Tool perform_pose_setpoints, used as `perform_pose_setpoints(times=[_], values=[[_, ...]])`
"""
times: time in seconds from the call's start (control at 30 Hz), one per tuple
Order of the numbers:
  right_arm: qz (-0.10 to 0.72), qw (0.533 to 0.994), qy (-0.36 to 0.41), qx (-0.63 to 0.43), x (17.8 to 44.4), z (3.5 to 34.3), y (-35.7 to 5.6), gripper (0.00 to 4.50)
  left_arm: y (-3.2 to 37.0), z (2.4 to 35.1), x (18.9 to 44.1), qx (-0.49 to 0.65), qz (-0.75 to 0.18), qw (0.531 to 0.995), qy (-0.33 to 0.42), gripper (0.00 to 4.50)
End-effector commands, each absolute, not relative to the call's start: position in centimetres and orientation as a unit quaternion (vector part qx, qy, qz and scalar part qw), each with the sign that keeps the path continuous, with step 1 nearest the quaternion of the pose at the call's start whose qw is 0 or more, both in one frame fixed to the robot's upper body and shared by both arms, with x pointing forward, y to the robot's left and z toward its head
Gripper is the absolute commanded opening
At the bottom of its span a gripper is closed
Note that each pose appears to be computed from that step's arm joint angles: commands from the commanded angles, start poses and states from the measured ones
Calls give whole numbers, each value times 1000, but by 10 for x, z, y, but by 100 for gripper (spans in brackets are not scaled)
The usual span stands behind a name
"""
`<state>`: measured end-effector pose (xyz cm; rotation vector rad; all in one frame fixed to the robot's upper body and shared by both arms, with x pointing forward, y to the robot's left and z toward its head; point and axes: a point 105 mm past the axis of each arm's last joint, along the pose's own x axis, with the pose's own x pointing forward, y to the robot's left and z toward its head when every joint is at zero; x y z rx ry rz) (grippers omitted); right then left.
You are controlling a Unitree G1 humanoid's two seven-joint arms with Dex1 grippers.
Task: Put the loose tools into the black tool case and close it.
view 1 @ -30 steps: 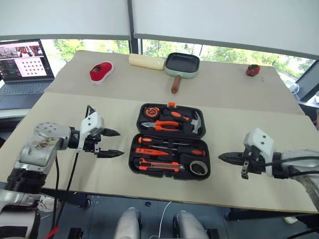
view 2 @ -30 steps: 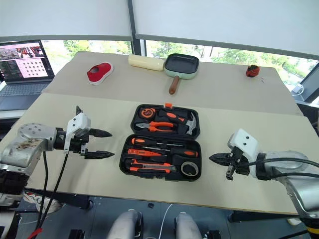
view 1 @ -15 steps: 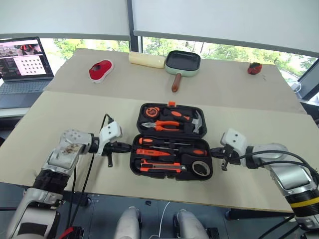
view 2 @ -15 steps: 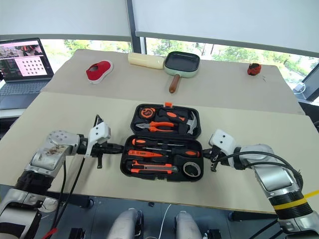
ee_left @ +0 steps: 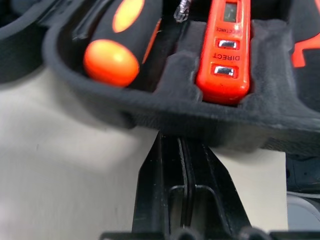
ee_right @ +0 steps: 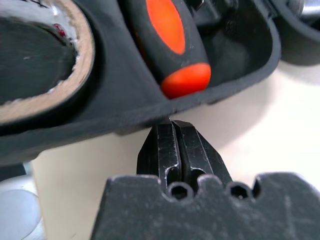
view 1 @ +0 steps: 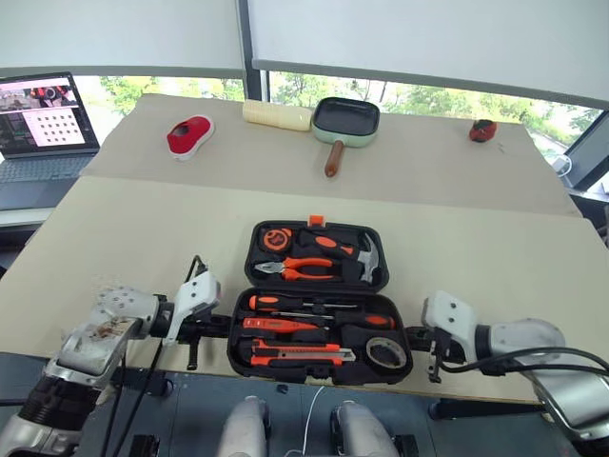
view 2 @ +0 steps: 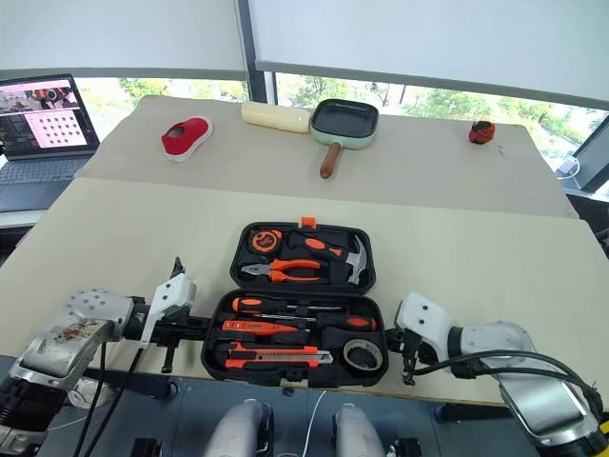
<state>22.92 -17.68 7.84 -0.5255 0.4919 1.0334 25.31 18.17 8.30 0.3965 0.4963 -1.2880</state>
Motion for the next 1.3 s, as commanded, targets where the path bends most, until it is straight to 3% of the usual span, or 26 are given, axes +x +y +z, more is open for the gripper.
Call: perform_pose_setpoints(times=[0.03, 0.13, 0.17, 0.27, 0.37, 0.53, 0.57, 0.87, 0.9, 0.93, 0.97, 1.23, 1.3], values=[[436, 819, 234, -291, 235, 86, -206, 0, 221, 76, 259, 222, -533, 771, 267, 6], [398, 829, 246, -306, 242, 91, -234, 0, 247, 78, 268, 234, -496, 788, 281, 6], [386, 838, 245, -297, 248, 95, -240, 0, 251, 83, 276, 217, -480, 803, 279, 30], [361, 872, 228, -241, 265, 111, -242, 81, 249, 100, 297, 153, -445, 840, 269, 111], [350, 908, 197, -118, 294, 136, -221, 188, 220, 128, 322, 12, -428, 864, 264, 220], [349, 911, 213, -48, 318, 144, -193, 358, 187, 138, 343, -113, -387, 862, 306, 394], [349, 910, 221, -41, 321, 144, -188, 391, 183, 138, 345, -125, -381, 861, 313, 400], [306, 914, 266, 0, 347, 130, -170, 391, 164, 124, 350, -141, -368, 858, 330, 400], [305, 914, 269, 3, 347, 129, -169, 339, 163, 123, 350, -142, -369, 858, 329, 400], [302, 914, 271, 1, 349, 127, -169, 317, 162, 123, 350, -141, -369, 859, 327, 400], [301, 914, 273, -1, 349, 126, -167, 285, 160, 122, 350, -144, -370, 858, 325, 348], [319, 909, 267, 6, 344, 132, -155, 10, 148, 124, 346, -165, -388, 851, 313, 104], [323, 910, 258, 16, 343, 136, -150, 0, 144, 126, 344, -170, -399, 847, 307, 47]])
